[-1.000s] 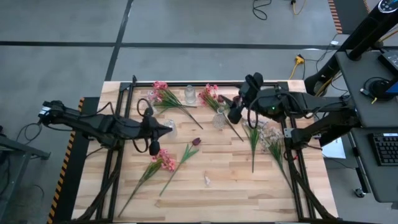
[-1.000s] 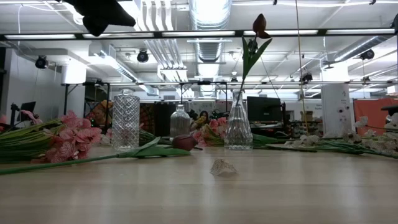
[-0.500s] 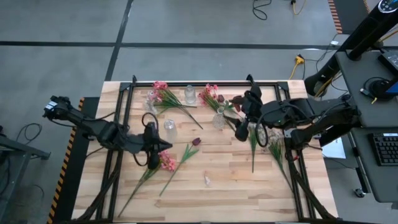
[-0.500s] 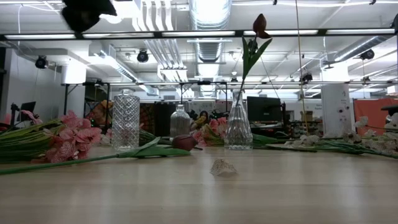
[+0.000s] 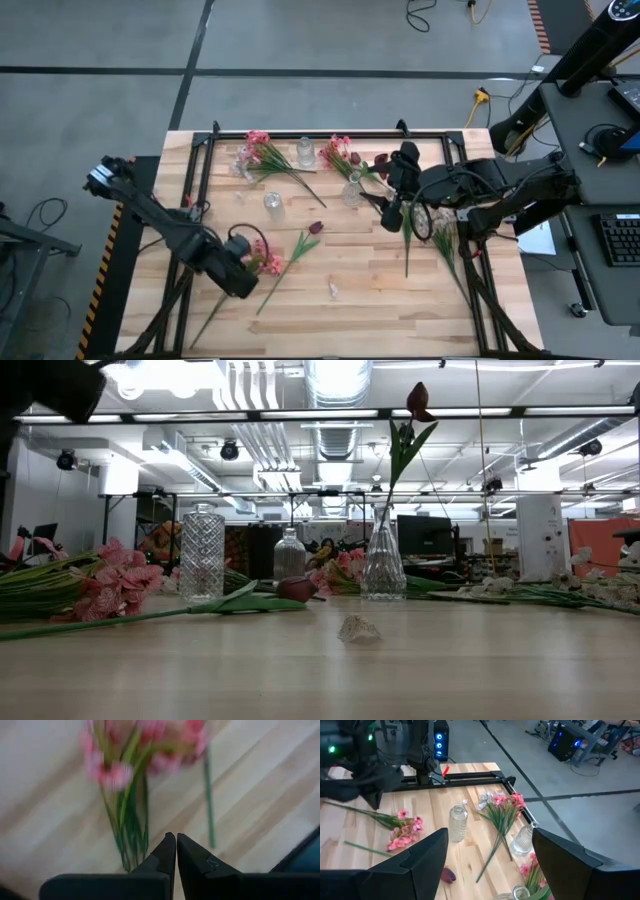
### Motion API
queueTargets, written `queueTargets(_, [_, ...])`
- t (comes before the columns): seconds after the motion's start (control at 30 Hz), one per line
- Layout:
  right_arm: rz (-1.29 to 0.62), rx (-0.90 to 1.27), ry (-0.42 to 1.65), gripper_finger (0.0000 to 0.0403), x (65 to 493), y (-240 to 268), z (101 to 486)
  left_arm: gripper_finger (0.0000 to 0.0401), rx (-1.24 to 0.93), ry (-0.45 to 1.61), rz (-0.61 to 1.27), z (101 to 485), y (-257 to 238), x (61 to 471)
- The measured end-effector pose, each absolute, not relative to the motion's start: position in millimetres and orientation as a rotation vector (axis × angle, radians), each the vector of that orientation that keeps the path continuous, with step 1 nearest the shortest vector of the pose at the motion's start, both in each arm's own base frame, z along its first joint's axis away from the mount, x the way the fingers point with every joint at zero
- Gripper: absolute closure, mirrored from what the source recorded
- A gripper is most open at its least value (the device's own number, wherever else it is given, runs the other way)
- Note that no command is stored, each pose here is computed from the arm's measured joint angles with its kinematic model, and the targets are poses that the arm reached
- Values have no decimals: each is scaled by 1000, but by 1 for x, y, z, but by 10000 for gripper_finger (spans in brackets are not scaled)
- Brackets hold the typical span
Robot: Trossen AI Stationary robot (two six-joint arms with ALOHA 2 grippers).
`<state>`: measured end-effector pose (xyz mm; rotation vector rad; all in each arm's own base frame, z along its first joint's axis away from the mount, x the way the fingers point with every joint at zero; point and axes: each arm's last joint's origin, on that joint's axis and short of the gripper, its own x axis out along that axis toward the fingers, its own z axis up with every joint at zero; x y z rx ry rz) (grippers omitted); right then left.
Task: Sort flowers into vase by color
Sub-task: Put the bottom pink flowers into the bottom left transparent vase
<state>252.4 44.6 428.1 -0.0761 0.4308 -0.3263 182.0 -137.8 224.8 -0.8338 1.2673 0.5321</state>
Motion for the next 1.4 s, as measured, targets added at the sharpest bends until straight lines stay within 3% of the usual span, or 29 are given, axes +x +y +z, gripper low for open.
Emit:
queueTargets(0.2, [-325, -81, 431, 122, 252, 45, 428, 355, -797, 1359, 616, 200, -147, 191])
queueTargets(0.5, [-325, -82, 432, 122, 252, 45, 428, 232, -757, 1415, 717, 176, -153, 198])
queueTargets(0.7, [-325, -82, 432, 122, 253, 45, 428, 200, -710, 1443, 768, 161, -155, 201])
queueTargets(0.83, [-325, -82, 431, 122, 253, 45, 428, 216, -689, 1460, 792, 152, -157, 203])
queueTargets(1.2, [-325, -82, 432, 122, 253, 45, 428, 336, -696, 1481, 804, 147, -158, 204])
queueTargets(1.4, [-325, -85, 439, 122, 252, 45, 427, 380, -696, 1475, 807, 147, -158, 204])
